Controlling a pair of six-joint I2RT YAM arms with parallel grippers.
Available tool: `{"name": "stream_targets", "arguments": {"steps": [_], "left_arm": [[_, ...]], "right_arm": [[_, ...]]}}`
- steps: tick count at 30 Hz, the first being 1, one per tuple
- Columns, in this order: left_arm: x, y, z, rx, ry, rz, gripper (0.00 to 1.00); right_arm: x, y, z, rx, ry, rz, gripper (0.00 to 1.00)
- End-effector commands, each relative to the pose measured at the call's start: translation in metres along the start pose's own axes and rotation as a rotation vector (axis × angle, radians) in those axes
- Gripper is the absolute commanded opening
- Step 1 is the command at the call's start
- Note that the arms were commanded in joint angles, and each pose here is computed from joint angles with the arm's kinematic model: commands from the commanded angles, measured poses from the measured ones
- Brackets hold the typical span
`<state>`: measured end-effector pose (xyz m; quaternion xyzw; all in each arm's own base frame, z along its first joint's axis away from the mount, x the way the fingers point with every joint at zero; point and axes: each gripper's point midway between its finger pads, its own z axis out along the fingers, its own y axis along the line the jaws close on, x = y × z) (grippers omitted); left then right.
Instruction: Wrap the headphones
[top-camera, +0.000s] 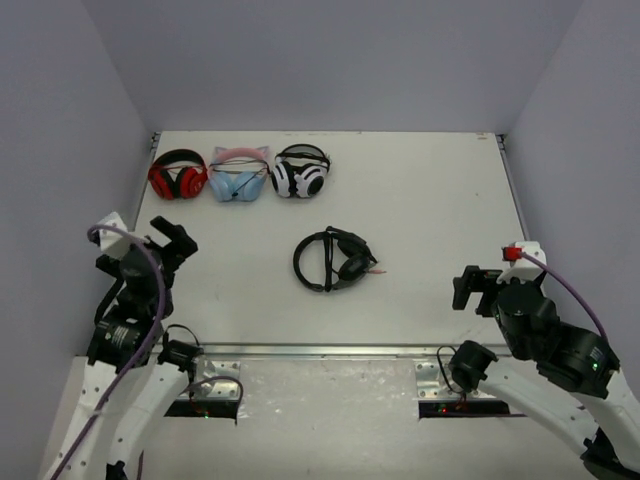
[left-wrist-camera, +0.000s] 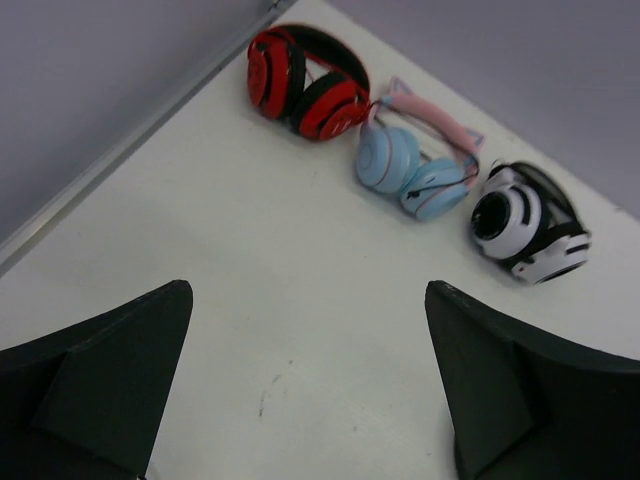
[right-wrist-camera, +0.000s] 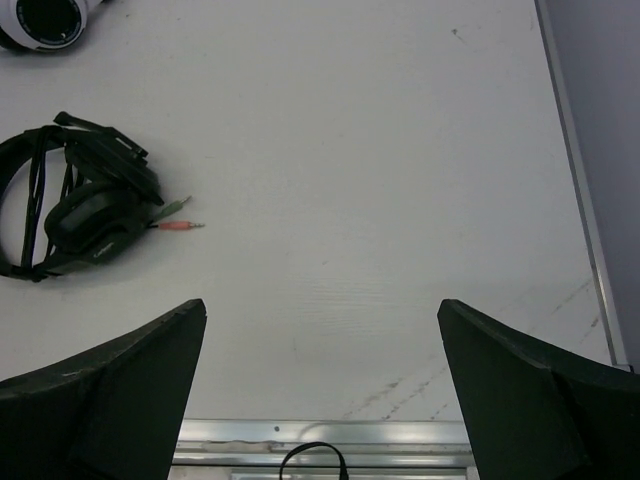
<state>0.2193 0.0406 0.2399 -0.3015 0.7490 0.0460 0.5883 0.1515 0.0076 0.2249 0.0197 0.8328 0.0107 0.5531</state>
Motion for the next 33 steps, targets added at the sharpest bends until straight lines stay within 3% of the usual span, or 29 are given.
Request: {"name": "stream_targets", "arguments": {"steps": [1,14,33], "left_arm": [[-0.045,0.004,-0.016,0.027,-0.173,-0.094,1.0],[-0.035,-0.011,-0.017,0.105,-0.131,-0.066,1.0],[-0.027,-0.006,-0.013,0.044,-0.1,-0.061,1.0]], "right_arm": [[-0.005,0.007,0.007,-0.015,-0.031,-0.052,0.99],[0.001,0.02,0.012,-0.062,-0.007,-0.052,0.99],[0.01,0.034,0.013,-0.119,0.047,-0.062,0.99]]}}
